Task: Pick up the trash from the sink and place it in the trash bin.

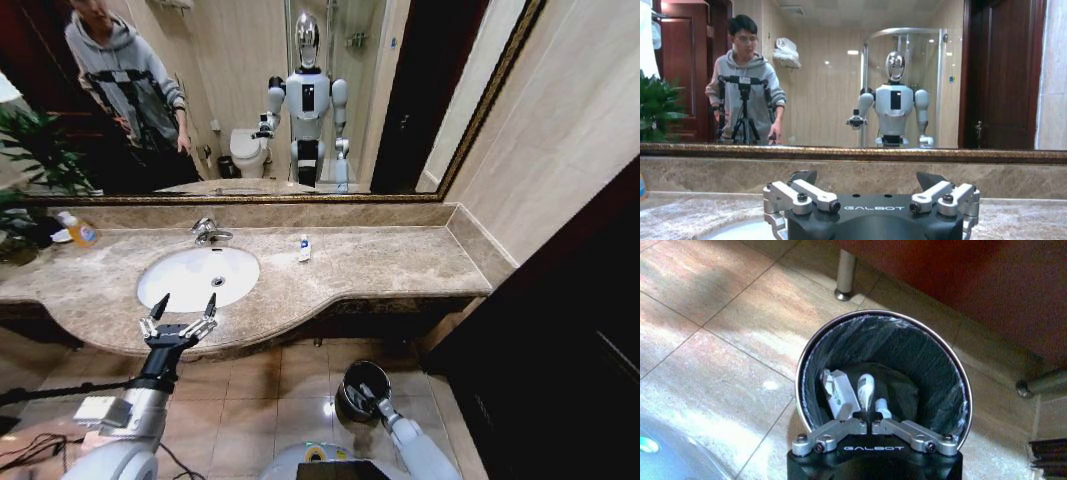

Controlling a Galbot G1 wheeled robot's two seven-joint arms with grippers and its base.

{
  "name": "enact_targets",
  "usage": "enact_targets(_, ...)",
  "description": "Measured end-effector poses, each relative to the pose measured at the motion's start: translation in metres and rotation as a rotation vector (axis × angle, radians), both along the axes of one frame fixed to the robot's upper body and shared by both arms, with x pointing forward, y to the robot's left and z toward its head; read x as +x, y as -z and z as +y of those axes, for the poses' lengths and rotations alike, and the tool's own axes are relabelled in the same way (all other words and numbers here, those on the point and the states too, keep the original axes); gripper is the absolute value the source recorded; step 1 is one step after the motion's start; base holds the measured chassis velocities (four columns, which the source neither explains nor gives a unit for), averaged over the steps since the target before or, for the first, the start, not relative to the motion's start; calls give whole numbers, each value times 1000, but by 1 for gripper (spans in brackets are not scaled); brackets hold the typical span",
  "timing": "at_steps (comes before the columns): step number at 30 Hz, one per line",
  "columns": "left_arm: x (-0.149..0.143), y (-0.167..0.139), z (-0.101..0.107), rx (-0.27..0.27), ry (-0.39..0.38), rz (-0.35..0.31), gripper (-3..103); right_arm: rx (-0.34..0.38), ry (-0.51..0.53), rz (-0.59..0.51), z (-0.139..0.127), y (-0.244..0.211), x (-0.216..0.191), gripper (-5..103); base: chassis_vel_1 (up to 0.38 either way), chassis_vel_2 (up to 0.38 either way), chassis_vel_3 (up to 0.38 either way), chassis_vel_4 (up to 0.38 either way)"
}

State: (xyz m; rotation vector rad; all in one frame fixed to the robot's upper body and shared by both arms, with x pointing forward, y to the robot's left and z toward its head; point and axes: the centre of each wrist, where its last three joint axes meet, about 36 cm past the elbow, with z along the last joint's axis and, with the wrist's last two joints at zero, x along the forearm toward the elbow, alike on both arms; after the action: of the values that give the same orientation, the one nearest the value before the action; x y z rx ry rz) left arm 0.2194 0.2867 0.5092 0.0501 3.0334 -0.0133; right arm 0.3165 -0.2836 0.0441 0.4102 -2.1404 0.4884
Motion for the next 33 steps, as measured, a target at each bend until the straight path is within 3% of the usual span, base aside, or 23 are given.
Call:
enact_targets(11, 0, 0, 0, 0, 0, 0, 100, -10, 5, -16, -3, -3, 9, -2, 0, 0, 0, 0)
enact_targets(21, 0, 0, 0, 0, 0, 0, 100, -14, 4, -22, 2, -4, 11, 30, 0, 0, 0, 0)
enact_targets(24, 0, 0, 0, 0, 0, 0, 100, -14, 3, -23, 2, -4, 9, 46, 0, 0, 0, 0)
enact_targets(26, 0, 0, 0, 0, 0, 0, 100, -14, 3, -22, 2, -4, 8, 46, 0, 0, 0, 0)
enact_targets(30, 0, 0, 0, 0, 0, 0, 100, -16, 4, -20, 1, -3, 4, 68, 0, 0, 0, 0)
enact_targets(33, 0, 0, 0, 0, 0, 0, 100, -16, 5, -19, 1, -2, 3, 73, 0, 0, 0, 0)
